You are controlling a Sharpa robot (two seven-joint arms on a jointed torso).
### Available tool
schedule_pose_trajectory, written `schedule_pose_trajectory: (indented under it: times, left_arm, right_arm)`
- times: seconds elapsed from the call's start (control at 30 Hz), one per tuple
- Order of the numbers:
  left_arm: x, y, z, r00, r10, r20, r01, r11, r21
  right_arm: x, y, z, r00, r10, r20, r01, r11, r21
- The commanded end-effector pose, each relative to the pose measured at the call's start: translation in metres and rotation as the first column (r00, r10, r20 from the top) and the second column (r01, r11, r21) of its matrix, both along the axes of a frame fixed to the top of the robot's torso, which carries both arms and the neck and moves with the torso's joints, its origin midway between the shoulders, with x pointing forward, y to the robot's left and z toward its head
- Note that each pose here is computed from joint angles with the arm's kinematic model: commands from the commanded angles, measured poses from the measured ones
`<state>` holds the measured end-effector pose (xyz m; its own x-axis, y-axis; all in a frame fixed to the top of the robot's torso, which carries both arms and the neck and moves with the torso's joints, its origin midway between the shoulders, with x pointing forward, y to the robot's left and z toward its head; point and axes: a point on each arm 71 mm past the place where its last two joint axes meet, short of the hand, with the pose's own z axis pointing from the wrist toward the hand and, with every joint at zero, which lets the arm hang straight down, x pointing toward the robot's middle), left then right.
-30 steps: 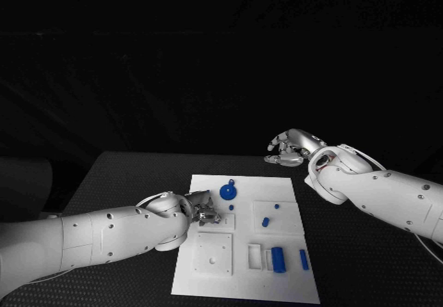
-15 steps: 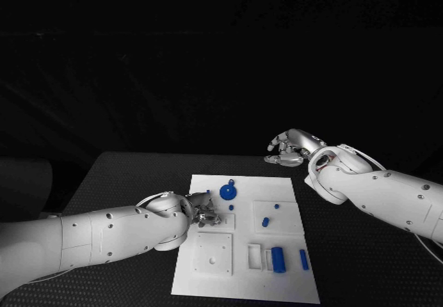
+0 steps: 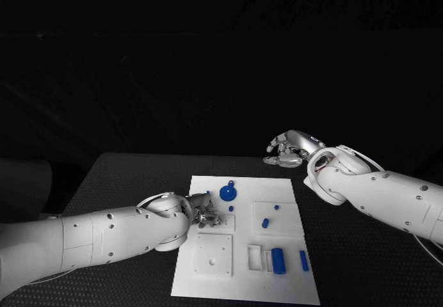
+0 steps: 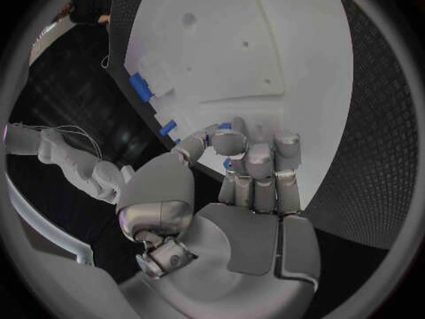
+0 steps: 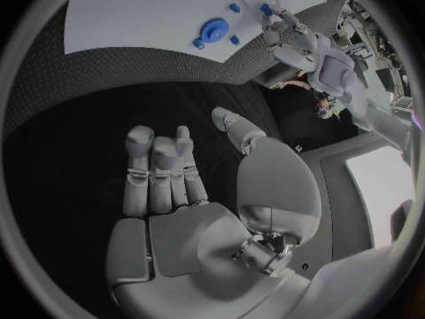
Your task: Assemble the parts on the task board
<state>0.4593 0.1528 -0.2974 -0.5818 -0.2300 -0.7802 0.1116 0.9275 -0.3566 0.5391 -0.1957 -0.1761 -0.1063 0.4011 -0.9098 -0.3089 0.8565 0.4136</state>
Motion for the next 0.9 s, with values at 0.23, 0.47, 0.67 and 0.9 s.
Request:
schedule_pose_trajectory:
  times: [0.23, 0.47, 0.67, 0.9]
  left_arm:
    - [-0.0072, -0.0059, -0.0098, 0.995, -0.03, -0.095, 0.031, 0.999, 0.015]
    - [-0.009, -0.0108, -0.0128, 0.984, -0.059, -0.169, 0.067, 0.997, 0.045]
    - [-0.0064, -0.0125, -0.0126, 0.981, -0.053, -0.184, 0.063, 0.997, 0.047]
    - [-0.0034, -0.0122, -0.0122, 0.978, -0.037, -0.206, 0.045, 0.998, 0.036]
  right_arm:
    - [0.0, 0.0012, -0.0007, 1.0, 0.011, -0.009, -0.011, 1.0, -0.007]
    - [0.0002, 0.0015, -0.0012, 1.0, 0.013, -0.014, -0.013, 1.0, -0.01]
    - [0.0007, 0.0024, -0.0017, 1.0, 0.014, -0.017, -0.015, 1.0, -0.012]
    - [0.001, 0.003, -0.002, 1.0, 0.015, -0.019, -0.016, 1.0, -0.013]
